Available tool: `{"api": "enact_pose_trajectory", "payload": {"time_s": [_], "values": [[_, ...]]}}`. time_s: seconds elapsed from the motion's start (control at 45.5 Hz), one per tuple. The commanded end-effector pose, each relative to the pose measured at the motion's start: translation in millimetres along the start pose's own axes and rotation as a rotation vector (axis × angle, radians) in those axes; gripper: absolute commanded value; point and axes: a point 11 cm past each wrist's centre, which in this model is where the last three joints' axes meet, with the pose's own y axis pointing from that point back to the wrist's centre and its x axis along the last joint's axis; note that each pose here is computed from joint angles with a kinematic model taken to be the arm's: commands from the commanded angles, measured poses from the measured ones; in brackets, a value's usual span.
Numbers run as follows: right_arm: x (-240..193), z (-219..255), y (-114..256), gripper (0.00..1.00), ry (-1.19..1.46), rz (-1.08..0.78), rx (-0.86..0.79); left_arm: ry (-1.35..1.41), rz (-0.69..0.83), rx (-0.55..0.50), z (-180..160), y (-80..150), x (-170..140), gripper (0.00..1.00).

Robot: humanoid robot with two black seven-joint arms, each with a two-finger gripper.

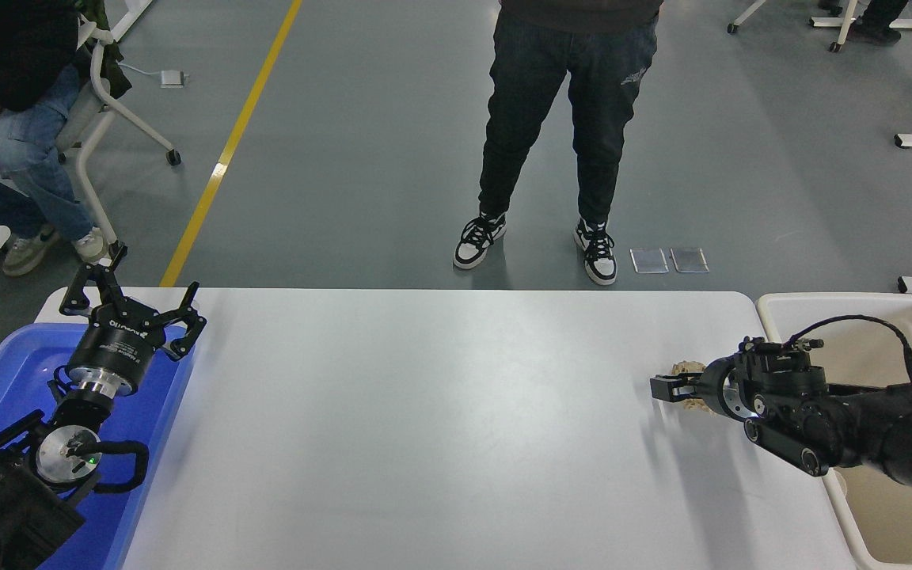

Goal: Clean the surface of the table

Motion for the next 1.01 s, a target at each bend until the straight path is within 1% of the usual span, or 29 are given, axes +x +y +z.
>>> {"api": "enact_pose_trajectory", "payload": {"time_s": [0.0, 0.066, 0.132, 0.176, 0.242, 0.308, 0.33, 0.615, 0.747, 0.835, 0.989], "values": [[-3, -5, -1, 0.52, 0.001, -0.001, 0.025, 0.000, 0.000, 0.001, 0, 0, 0, 1.00], [-8, -6, -2, 0.33, 0.000, -0.011, 0.032, 0.000, 0.000, 0.001, 0, 0, 0, 1.00], [-9, -8, -2, 0.29, -0.001, -0.013, 0.051, 0.000, 0.000, 0.001, 0, 0, 0, 1.00], [-10, -10, -2, 0.23, -0.001, -0.014, 0.066, 0.000, 0.000, 0.001, 0, 0, 0, 1.00], [-13, -11, -2, 0.18, 0.010, -0.022, 0.081, 0.000, -0.001, 0.000, 0, 0, 0, 1.00], [-16, -9, -1, 0.02, 0.031, -0.032, 0.078, 0.000, -0.001, 0.000, 0, 0, 0, 1.00], [-16, -9, -1, 0.00, 0.035, -0.033, 0.078, 0.000, 0.000, 0.001, 0, 0, 0, 1.00], [-1, -8, 0, 0.00, 0.016, -0.001, 0.077, 0.000, 0.000, 0.001, 0, 0, 0, 1.00], [11, -9, 2, 0.00, -0.057, 0.020, 0.091, 0.000, -0.001, 0.000, 0, 0, 0, 1.00], [21, -5, 5, 0.00, -0.087, 0.038, 0.093, 0.000, -0.001, 0.000, 0, 0, 0, 1.00], [25, 7, 8, 0.00, -0.103, 0.047, 0.074, 0.000, -0.001, 0.000, 0, 0, 0, 1.00]]}}
